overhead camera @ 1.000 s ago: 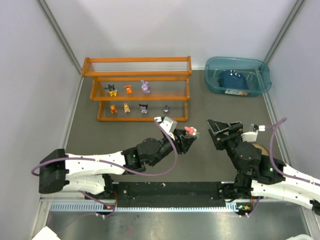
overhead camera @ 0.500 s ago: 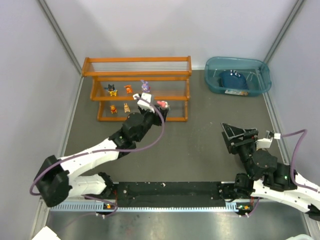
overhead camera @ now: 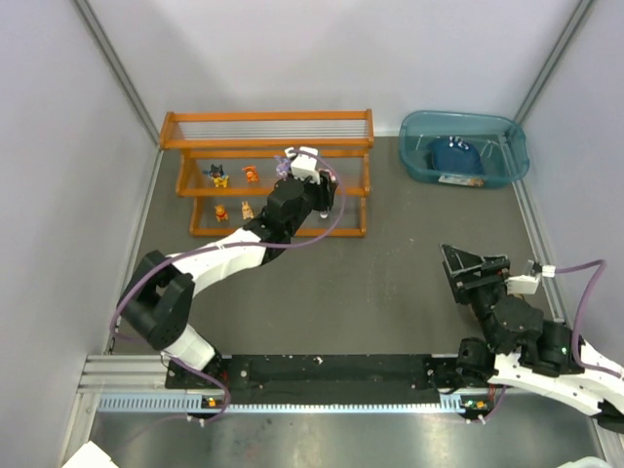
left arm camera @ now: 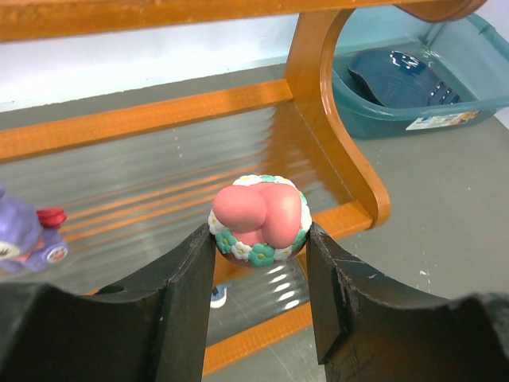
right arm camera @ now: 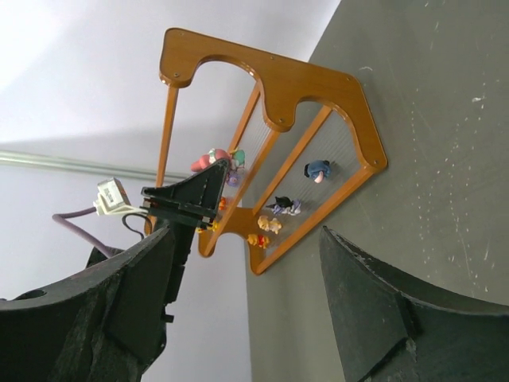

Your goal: Place and organize the plastic toys onto the shelf

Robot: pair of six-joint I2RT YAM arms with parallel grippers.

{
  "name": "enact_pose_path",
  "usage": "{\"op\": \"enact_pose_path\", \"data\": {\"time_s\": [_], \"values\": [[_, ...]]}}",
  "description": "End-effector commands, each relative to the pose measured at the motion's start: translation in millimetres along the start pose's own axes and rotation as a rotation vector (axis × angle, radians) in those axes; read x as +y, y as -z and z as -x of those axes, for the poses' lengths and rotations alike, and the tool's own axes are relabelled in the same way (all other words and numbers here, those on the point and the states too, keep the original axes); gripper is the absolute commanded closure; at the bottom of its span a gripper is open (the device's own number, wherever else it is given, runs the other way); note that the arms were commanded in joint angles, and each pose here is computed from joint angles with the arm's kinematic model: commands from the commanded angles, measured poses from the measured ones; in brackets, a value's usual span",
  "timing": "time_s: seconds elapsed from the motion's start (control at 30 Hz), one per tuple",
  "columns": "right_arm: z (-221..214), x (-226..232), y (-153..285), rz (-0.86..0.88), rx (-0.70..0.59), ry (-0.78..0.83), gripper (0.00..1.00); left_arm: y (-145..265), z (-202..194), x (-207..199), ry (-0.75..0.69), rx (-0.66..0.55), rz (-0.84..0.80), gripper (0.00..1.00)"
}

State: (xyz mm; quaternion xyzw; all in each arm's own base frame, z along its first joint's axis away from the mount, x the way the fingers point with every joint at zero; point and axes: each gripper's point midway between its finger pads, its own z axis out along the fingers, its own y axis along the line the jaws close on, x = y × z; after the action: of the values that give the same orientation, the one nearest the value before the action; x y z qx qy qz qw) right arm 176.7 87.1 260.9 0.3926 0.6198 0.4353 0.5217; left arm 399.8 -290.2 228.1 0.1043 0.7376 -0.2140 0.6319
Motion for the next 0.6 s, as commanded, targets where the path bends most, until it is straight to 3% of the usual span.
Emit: {"op": "enact_pose_path", "data": {"time_s": [0.0,0.57], "values": [[11.5,-7.7,1.1,-0.006,-0.044,0.028,0.27,-18.2,45.7,-11.8,0.006,-0.131,-0.030,1.00],[16.2,-19.8,1.9,-0.014,-0.064,0.034,0.27,-43.4,33.9,14.4,-0.035,-0.114,0.016,1.00]]}}
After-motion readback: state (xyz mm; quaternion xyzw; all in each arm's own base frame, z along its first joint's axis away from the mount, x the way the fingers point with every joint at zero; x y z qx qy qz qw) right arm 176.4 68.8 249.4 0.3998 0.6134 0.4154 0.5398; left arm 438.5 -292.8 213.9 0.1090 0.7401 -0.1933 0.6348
